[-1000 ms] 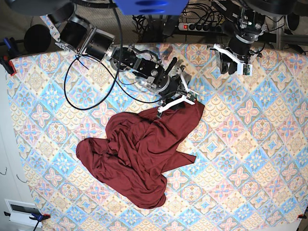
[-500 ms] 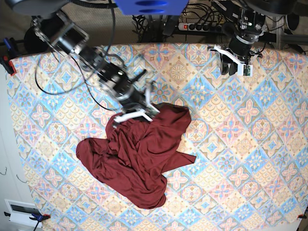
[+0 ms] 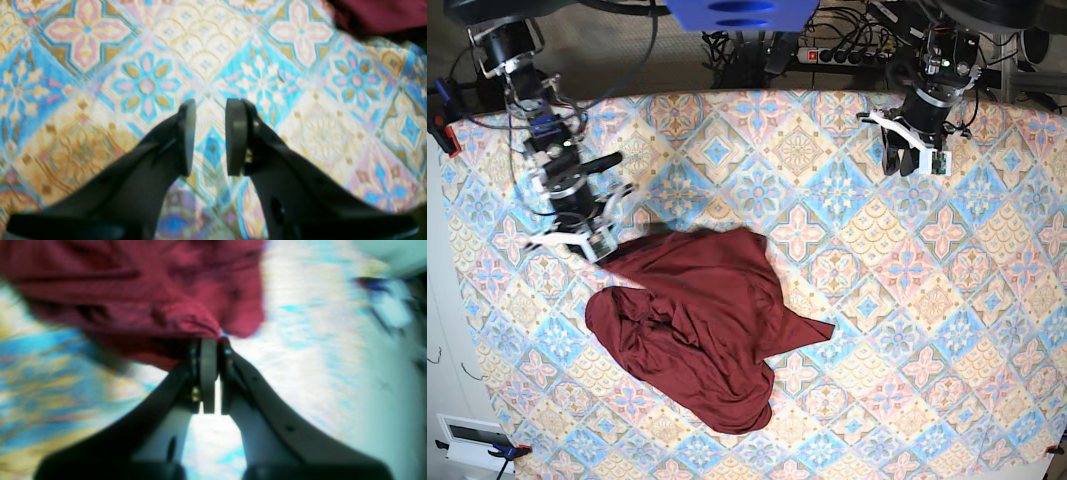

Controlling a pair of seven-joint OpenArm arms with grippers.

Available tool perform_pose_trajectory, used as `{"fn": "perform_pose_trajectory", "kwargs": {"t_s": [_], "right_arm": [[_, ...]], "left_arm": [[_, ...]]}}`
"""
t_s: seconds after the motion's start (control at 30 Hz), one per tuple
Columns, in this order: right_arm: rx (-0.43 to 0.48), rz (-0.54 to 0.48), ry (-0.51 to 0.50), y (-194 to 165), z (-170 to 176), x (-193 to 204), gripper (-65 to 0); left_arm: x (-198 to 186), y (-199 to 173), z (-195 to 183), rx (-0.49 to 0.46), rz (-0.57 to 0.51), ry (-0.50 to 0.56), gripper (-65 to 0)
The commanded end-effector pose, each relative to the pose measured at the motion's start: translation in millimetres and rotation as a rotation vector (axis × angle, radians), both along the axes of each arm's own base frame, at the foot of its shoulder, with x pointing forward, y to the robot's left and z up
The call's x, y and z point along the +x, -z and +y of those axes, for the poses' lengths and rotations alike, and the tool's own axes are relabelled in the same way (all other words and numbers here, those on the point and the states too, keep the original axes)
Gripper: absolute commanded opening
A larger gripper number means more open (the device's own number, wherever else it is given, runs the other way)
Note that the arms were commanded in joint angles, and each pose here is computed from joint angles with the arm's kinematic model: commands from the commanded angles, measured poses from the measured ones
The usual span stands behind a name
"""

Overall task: Layout the t-shirt on the table in an organized manner, then fold the t-shirt properly
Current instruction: 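Drag the grasped sleeve with the right gripper away from the shirt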

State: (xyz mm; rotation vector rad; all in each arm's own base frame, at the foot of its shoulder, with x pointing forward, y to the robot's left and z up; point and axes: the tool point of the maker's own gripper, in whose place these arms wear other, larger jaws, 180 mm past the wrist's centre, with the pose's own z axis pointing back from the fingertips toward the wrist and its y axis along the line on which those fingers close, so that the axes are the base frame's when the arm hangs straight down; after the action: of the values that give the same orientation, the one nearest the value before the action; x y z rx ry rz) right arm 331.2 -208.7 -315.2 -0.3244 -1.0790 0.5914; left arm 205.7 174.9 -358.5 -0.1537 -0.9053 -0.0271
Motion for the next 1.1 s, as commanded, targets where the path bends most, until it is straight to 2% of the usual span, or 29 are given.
{"fn": "perform_pose_trajectory", "kwargs": {"t_s": [0.0, 0.27, 0.43, 0.57, 0.7, 0.87, 1.07], "right_arm": [[-0.025, -0.069, 0.045, -21.5, -24.2, 6.3, -64.3], [-0.078, -0.226, 0.317, -81.5, -131.8, 8.8, -64.3], [-0.101, -0.216, 0.489, -80.1, -196.6, -7.8, -64.0], [-0.096, -0.139, 0.537, -49.7, -213.1, -17.2, -63.9], [-0.059, -0.040, 0.555, -5.1, -207.1, -25.7, -63.9], [-0.027, -0.069, 0.536, -9.4, -194.5, -3.2, -63.9], [-0.026, -0.049, 0.480, -1.3, -173.9, 3.8, -63.9]], "left_arm": [[4.7, -9.4, 0.8, 0.004, -0.040, 0.003, -49.6], [19.4, -18.0, -0.2, 0.004, -0.080, 0.007, -49.6], [27.7, -20.1, -15.1, -0.008, -0.097, 0.047, -48.9], [42.0, -16.2, -29.4, -0.022, -0.091, 0.085, -48.8], [61.3, -7.3, -38.6, -0.013, -0.036, 0.123, -48.8], [89.9, -9.2, -44.6, -0.012, -0.065, 0.140, -48.8], [130.7, -7.4, -30.0, -0.014, -0.077, 0.092, -48.8]]}}
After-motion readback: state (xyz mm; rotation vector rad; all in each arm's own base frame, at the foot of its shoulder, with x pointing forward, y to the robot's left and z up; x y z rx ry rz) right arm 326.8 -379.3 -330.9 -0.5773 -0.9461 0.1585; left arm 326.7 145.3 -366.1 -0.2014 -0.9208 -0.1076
